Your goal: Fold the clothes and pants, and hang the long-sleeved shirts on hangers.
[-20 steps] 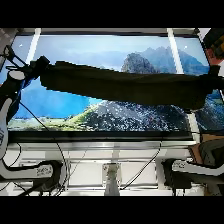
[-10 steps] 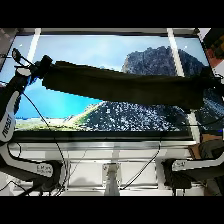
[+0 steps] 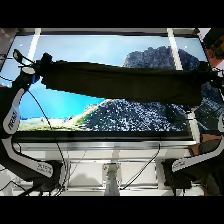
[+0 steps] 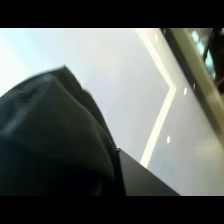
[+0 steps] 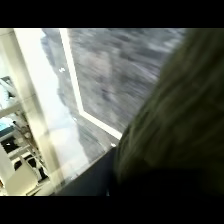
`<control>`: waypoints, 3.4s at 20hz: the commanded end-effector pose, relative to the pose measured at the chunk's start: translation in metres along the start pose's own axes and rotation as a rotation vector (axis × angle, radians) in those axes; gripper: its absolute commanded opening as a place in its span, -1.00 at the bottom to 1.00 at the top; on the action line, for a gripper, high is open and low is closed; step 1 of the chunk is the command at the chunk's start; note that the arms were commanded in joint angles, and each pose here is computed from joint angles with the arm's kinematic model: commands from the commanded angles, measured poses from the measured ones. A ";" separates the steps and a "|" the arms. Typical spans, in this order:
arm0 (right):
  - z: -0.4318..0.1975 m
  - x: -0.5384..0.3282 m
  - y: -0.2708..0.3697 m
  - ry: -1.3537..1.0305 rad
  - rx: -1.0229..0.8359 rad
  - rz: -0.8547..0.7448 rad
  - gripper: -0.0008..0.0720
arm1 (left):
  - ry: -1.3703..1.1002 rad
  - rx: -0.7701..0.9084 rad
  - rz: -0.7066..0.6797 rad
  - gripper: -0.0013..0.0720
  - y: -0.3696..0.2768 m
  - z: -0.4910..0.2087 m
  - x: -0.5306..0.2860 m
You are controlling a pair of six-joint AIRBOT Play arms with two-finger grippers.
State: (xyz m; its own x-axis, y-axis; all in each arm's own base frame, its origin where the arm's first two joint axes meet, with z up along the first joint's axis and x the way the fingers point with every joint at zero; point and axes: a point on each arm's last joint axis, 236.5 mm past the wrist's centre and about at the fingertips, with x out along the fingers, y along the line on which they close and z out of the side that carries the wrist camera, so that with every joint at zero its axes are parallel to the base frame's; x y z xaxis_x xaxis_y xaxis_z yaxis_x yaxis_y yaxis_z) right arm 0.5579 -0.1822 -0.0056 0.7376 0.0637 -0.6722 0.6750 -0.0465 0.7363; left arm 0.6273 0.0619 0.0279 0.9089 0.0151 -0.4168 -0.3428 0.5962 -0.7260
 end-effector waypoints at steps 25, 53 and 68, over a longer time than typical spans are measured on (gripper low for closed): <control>0.077 -0.131 -0.156 0.621 -0.380 -0.361 0.89 | 0.432 0.359 -0.514 0.44 -0.232 -0.109 -0.090; 0.052 -0.043 -0.141 0.739 -0.448 -0.057 0.88 | 0.537 0.388 -0.546 0.47 -0.235 -0.130 -0.112; 0.016 -0.046 -0.129 0.825 -0.495 -0.107 -0.89 | 0.637 0.433 -0.613 -0.76 -0.265 -0.197 -0.135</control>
State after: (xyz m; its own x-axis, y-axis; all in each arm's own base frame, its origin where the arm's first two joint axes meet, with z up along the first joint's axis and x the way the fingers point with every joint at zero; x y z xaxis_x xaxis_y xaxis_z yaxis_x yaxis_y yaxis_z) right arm 0.4433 -0.1940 -0.0801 0.3189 0.7313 -0.6030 0.4962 0.4132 0.7636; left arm 0.5614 -0.2248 0.1717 0.6021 -0.7221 -0.3405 0.3459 0.6204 -0.7039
